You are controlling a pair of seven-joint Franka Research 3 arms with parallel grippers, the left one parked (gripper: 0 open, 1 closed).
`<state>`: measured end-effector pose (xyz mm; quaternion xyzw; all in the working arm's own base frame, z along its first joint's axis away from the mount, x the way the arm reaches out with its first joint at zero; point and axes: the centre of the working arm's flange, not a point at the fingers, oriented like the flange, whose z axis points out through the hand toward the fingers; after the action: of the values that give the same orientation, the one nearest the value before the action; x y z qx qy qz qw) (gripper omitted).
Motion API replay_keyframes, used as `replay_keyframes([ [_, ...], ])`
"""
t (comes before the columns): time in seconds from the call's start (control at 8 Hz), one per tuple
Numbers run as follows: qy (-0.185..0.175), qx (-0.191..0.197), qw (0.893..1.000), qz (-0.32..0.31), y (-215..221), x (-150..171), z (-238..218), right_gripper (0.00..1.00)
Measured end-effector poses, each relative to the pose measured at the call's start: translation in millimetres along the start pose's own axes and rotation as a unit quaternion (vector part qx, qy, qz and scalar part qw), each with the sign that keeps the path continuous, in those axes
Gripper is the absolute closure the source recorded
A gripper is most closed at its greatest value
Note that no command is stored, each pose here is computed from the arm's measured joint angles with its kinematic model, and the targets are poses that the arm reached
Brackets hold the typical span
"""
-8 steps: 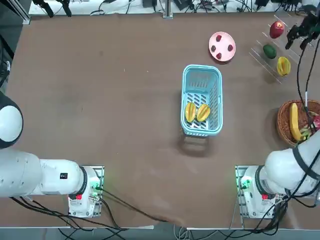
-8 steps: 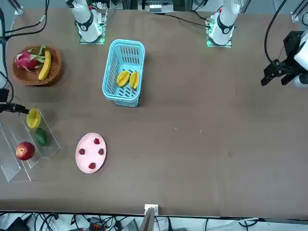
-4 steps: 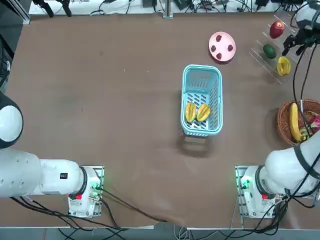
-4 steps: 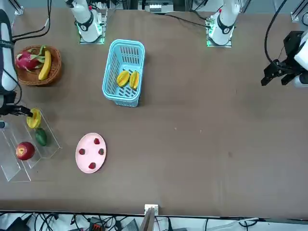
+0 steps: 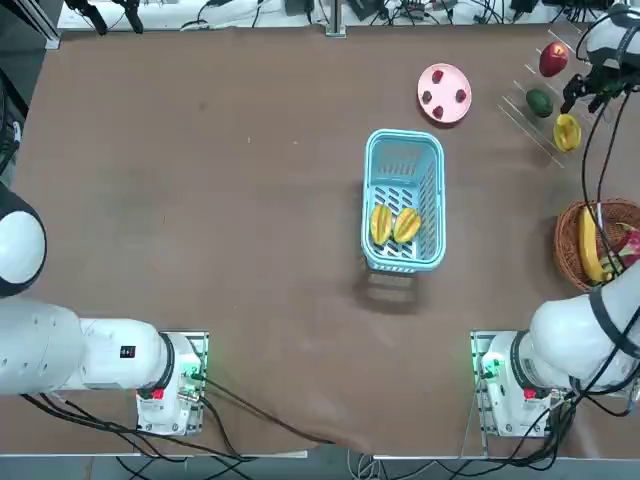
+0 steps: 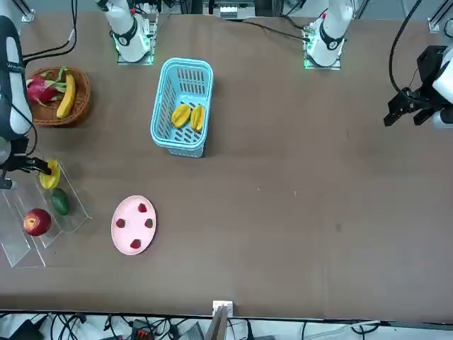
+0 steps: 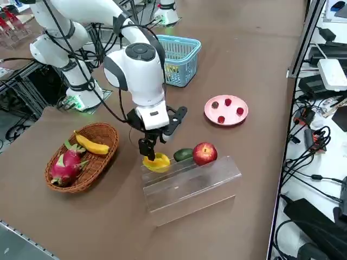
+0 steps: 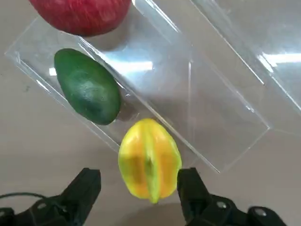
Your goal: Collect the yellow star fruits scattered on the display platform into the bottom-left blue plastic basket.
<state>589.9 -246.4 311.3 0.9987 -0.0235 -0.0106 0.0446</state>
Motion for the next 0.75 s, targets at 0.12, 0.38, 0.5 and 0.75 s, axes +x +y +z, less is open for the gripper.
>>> replay_keyframes([
  [0.12,0.002,0.0,1.0,-0.001,-2,-3,7,0.0],
  [0.38,-0.001,0.001,1.0,0.0,-2,-8,20,0.0],
  [0.5,-0.002,0.002,1.0,-0.001,2,-10,25,0.0],
  [0.75,-0.004,0.002,1.0,-0.001,14,-14,29,0.01],
])
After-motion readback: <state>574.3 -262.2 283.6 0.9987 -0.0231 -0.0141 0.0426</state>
